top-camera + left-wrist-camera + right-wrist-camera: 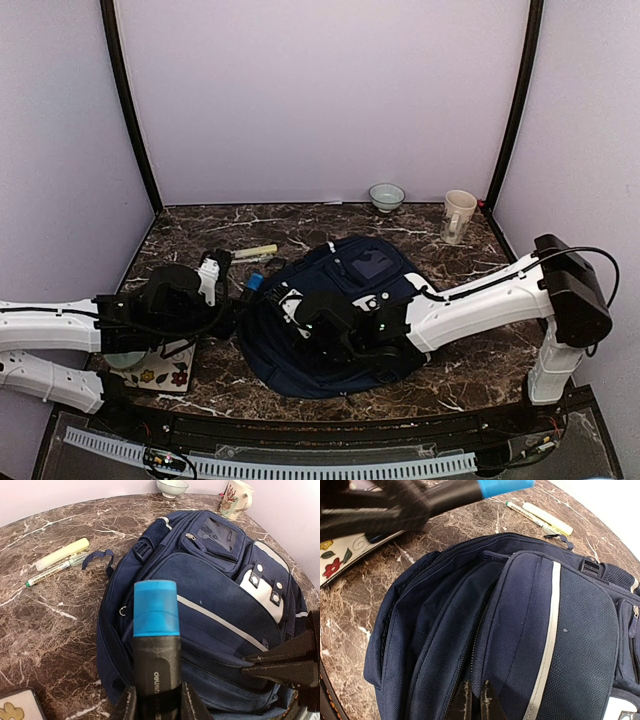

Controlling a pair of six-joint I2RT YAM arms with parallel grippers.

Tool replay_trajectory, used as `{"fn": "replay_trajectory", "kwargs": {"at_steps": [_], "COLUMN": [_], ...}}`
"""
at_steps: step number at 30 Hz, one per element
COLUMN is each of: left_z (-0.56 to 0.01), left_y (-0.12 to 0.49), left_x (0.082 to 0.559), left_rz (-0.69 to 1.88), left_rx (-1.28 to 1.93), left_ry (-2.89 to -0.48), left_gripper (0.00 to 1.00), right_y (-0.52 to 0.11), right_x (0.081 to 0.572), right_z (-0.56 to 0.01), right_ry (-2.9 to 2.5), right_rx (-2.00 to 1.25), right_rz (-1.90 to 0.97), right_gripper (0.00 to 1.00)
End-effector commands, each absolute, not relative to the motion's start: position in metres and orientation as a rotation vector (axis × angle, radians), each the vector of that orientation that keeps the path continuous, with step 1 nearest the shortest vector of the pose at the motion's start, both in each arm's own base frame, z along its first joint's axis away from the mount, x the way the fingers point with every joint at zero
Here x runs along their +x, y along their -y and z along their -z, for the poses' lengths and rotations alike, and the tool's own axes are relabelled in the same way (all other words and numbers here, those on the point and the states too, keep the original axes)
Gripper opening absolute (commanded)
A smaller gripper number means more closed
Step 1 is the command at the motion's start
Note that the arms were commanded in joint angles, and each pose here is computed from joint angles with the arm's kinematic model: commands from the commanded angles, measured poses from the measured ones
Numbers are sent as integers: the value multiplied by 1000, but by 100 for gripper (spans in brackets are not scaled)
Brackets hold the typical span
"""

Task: Pack the student bag
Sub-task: Place the pen in the second largest pocket of the bag.

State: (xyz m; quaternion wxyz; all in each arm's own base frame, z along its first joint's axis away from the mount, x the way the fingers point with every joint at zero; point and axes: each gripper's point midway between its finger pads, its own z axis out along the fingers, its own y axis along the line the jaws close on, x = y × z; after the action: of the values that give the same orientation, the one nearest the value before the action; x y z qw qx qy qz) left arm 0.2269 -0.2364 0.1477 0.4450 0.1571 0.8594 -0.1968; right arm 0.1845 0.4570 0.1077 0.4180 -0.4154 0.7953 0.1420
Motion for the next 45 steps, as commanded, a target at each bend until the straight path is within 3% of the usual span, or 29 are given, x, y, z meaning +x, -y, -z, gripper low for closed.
{"fn": "replay_trajectory", "kwargs": {"at_steps": [1,14,28,38,45], "left_z": [-145,-135,-108,-98,-102], "left_y": [241,277,290,314,343], "left_x": [210,165,171,193,197], "left_rz": [542,587,504,496,694], "left_rx": [450,692,741,589,460], "left_ry": [-2165,-2253,-2323,-2346,-2321], "left_gripper": [0,0,0,0,0], "right_y": [-465,-428,-425,-429,-427], "right_x": [198,213,202,193,189], "right_z": [-132,-141,-153,-156,-157], "right_ry": [-1957,-1998,-1989,-1979,-1976], "right_rx": [-984,-846,-866,-887,-879], "right_rz": [-426,-324,-417,-479,-503], "right_gripper": [0,0,0,0,0]}}
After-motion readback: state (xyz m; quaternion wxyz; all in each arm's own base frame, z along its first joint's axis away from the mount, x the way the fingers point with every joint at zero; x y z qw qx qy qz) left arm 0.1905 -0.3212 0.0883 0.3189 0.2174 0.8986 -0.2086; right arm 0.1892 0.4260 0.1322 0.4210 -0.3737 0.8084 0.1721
